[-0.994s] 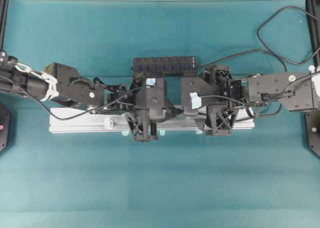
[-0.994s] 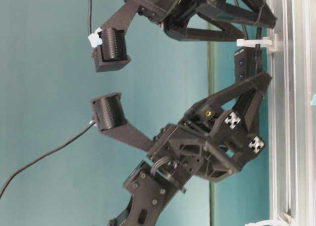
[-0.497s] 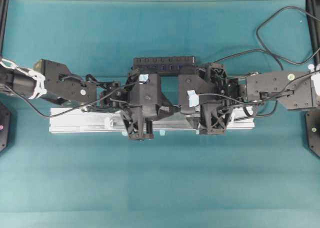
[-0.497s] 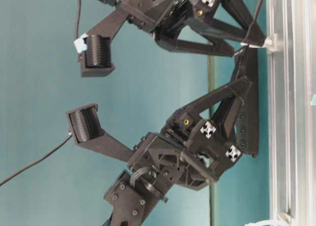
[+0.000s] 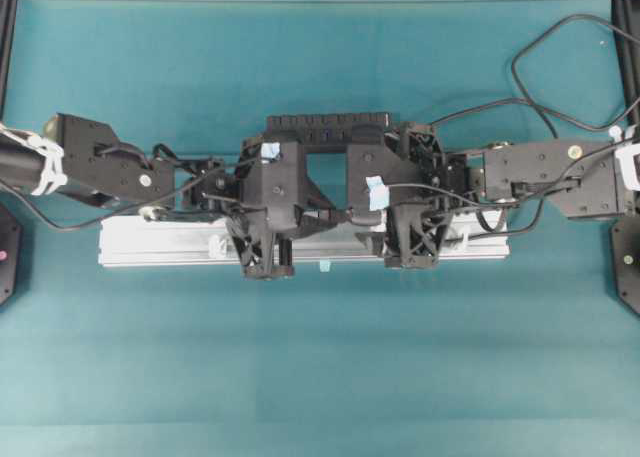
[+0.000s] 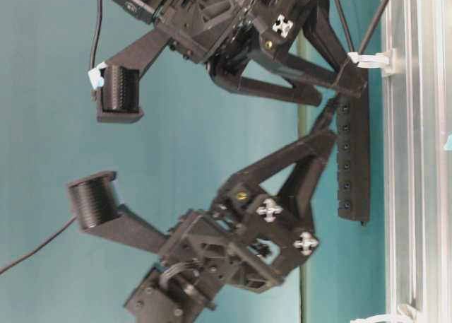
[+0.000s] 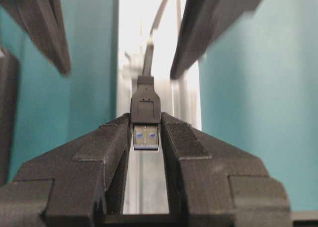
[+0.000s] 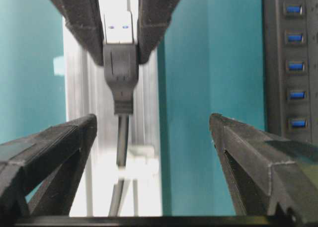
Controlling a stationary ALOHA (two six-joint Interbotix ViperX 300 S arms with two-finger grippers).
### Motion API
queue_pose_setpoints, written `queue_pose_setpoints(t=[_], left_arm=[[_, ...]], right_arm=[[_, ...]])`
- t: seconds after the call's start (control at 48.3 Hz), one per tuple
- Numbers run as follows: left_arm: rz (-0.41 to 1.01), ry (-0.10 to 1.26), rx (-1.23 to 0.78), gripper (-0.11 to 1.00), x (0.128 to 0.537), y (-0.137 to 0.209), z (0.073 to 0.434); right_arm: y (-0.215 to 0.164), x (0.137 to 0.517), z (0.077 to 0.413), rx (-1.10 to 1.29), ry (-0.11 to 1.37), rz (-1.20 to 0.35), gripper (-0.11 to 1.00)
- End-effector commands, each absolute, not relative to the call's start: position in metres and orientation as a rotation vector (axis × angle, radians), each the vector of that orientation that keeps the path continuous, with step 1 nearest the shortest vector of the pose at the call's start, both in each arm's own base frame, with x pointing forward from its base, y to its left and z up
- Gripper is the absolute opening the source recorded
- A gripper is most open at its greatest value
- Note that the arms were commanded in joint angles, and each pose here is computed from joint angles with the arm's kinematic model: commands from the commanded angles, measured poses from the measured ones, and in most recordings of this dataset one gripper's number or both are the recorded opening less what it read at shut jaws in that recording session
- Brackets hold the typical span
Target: Pass the USB cable through three rings with both arms.
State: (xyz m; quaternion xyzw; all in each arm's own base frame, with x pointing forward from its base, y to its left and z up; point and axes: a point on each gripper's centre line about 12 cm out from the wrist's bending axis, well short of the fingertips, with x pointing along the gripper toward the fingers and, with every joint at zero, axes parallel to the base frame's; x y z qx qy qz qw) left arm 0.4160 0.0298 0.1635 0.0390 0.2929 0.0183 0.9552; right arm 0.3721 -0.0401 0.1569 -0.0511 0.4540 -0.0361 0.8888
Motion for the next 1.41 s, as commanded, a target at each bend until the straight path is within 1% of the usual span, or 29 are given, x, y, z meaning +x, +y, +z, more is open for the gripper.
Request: queue_pose_setpoints(t=[0.0, 0.062, 0.207, 0.414, 0.539, 0.601, 0.787, 0.87, 0.974, 1.388], left_arm=[[0.034, 0.562, 0.085, 0.24, 0.416, 0.028, 0.178], [0.032, 0.573, 0.088, 0.24, 0.415, 0.028, 0.178], [0.031, 0.587, 0.094, 0.24, 0.413, 0.028, 0.18], [0.032, 0.578, 0.096, 0.24, 0.411, 0.028, 0.185], [0.032, 0.578, 0.096, 0.24, 0.411, 0.028, 0.185], [0.032, 0.578, 0.096, 0.24, 0.411, 0.028, 0.185], [0.033, 0.581, 0.09, 0.24, 0.409, 0.028, 0.184], [0.034, 0.583, 0.088, 0.24, 0.408, 0.028, 0.184], [0.033, 0.584, 0.088, 0.24, 0.408, 0.028, 0.183], [0.048, 0.588, 0.081, 0.24, 0.406, 0.034, 0.183]], right_arm=[[-0.041, 0.379, 0.166, -0.112, 0.899, -0.074, 0.77], [-0.041, 0.381, 0.167, -0.111, 0.888, -0.074, 0.73], [-0.041, 0.382, 0.168, -0.111, 0.884, -0.074, 0.58], [-0.041, 0.382, 0.167, -0.11, 0.884, -0.074, 0.46], [-0.041, 0.382, 0.165, -0.111, 0.884, -0.072, 0.37], [-0.041, 0.383, 0.165, -0.109, 0.882, -0.073, 0.3], [-0.04, 0.385, 0.166, -0.112, 0.863, -0.069, 0.05], [-0.04, 0.385, 0.166, -0.112, 0.86, -0.068, -0.03], [-0.04, 0.385, 0.166, -0.109, 0.861, -0.07, -0.07], [-0.037, 0.391, 0.168, -0.116, 0.85, -0.059, -0.07]])
